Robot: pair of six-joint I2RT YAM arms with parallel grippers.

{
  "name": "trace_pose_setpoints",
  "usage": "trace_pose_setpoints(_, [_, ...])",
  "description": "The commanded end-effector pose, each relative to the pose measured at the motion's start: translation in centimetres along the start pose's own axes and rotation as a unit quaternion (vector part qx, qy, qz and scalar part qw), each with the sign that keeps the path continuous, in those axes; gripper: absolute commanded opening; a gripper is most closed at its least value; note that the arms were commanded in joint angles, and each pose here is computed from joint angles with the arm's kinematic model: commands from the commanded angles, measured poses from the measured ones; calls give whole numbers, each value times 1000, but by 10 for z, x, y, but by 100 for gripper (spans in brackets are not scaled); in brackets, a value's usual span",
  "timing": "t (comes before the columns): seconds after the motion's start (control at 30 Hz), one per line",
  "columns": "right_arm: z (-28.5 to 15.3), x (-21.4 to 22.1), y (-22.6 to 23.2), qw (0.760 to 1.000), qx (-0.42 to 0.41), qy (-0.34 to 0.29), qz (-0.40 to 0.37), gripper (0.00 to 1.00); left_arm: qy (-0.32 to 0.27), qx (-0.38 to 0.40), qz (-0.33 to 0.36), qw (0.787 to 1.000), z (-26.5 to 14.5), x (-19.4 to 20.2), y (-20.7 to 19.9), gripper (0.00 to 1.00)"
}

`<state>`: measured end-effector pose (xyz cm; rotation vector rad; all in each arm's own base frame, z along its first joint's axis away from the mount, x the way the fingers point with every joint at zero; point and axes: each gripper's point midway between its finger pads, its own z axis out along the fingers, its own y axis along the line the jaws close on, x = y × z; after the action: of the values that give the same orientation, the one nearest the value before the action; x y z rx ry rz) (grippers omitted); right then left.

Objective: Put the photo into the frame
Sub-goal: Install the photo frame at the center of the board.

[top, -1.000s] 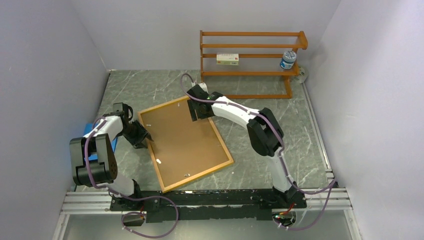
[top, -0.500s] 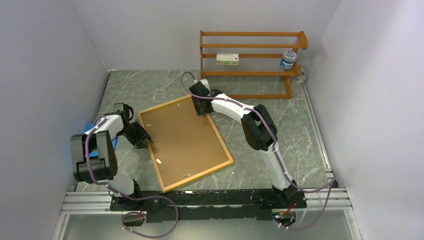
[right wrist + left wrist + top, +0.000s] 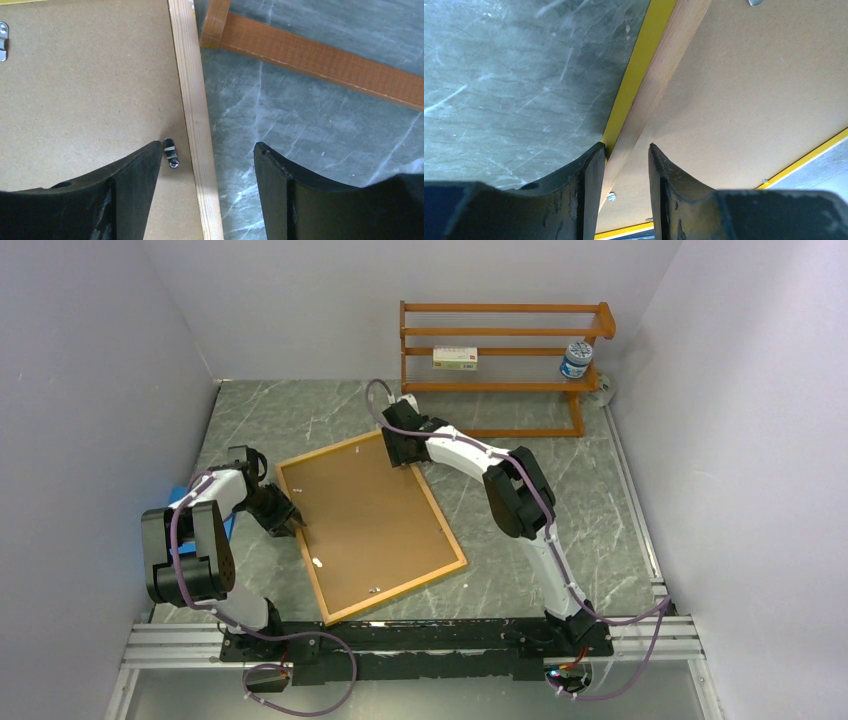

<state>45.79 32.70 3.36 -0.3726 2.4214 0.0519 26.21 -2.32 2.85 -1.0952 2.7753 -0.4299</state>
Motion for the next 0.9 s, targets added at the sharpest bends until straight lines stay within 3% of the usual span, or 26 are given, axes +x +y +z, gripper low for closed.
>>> trace_pose_setpoints(0.0, [7,7,-1,1000,-5,10,5,68,-3,6,3,1000,1,-3,-4,42])
trace_pose_setpoints(0.6, [19,38,-10,998,16,53,-14,32,1,7,6,1000,4,-3,-4,41])
trace_pose_setpoints(0.87, [18,39,-6,998,3,54,-12,22,1,7,8,1000,4,-4,-4,41])
